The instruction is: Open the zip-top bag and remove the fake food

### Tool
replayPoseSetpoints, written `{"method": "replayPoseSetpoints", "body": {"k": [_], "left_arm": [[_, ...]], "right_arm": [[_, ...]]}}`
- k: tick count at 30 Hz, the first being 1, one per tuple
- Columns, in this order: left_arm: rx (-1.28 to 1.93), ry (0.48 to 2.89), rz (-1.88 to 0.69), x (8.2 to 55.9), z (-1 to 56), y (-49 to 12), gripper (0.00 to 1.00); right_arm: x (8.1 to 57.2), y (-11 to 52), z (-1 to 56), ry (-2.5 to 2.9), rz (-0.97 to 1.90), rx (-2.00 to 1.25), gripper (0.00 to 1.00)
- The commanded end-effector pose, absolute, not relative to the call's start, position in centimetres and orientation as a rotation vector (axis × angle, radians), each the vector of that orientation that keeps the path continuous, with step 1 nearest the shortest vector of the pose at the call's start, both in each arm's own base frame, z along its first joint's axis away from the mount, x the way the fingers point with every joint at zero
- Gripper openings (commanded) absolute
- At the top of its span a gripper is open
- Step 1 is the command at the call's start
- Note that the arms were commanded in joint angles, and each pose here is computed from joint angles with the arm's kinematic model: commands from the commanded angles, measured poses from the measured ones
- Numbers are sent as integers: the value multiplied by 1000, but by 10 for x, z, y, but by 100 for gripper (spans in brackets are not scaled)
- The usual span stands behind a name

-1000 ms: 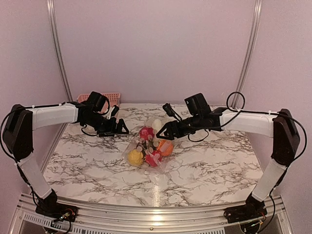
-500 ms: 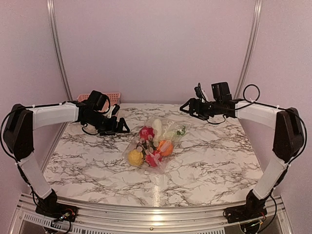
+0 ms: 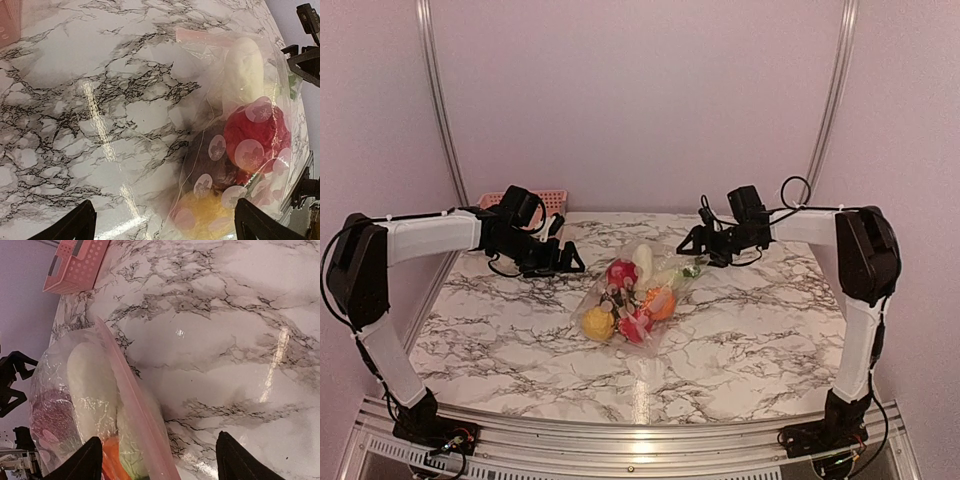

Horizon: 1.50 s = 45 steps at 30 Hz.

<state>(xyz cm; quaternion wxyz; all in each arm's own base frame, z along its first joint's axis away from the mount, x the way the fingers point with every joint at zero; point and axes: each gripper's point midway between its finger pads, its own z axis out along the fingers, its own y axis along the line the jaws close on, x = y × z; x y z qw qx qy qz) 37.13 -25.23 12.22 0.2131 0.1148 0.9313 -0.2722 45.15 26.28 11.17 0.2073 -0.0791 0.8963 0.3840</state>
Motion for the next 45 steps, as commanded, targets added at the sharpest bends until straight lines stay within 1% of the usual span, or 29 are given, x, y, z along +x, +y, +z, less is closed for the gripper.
{"method": "replayPoseSetpoints", "body": {"k": [1, 4, 6, 9, 11, 12, 15, 20, 27, 30, 33, 37, 42, 45], "left_arm": [[323, 2566, -723, 374, 133, -248, 99], [323, 2564, -714, 374, 134, -248, 99], [322, 2561, -713, 375, 135, -247, 99], [317, 2551, -717, 377, 139, -248, 99], [313, 2534, -724, 380, 145, -249, 99], [311, 2521, -729, 382, 149, -250, 99], [301, 2471, -747, 389, 165, -251, 99], [273, 2342, -809, 404, 209, -247, 99], [276, 2140, -853, 414, 274, -228, 99], [296, 2064, -920, 410, 290, -220, 99], [356, 2008, -971, 401, 296, -218, 99], [540, 1905, -1048, 371, 296, -231, 99], [714, 1780, -1089, 349, 294, -246, 99], [852, 1782, -1078, 338, 287, -265, 95]], "right_arm": [[437, 277, 119, 2476, 1284, -261, 67], [432, 281, 123, 2454, 1358, -249, 46], [432, 284, 133, 2425, 1391, -248, 33], [434, 288, 156, 2361, 1420, -268, 17], [435, 290, 174, 2310, 1427, -296, 4], [436, 291, 184, 2285, 1425, -315, 0], [432, 299, 216, 2195, 1425, -403, 0], [413, 320, 276, 2010, 1381, -642, 0], [361, 362, 328, 1792, 1182, -1039, 0], [338, 370, 330, 1706, 1055, -1182, 0], [322, 369, 331, 1665, 992, -1227, 0], [310, 361, 324, 1660, 983, -1239, 0], [300, 357, 314, 1672, 1002, -1269, 0], [295, 356, 309, 1681, 1015, -1285, 0]]}}
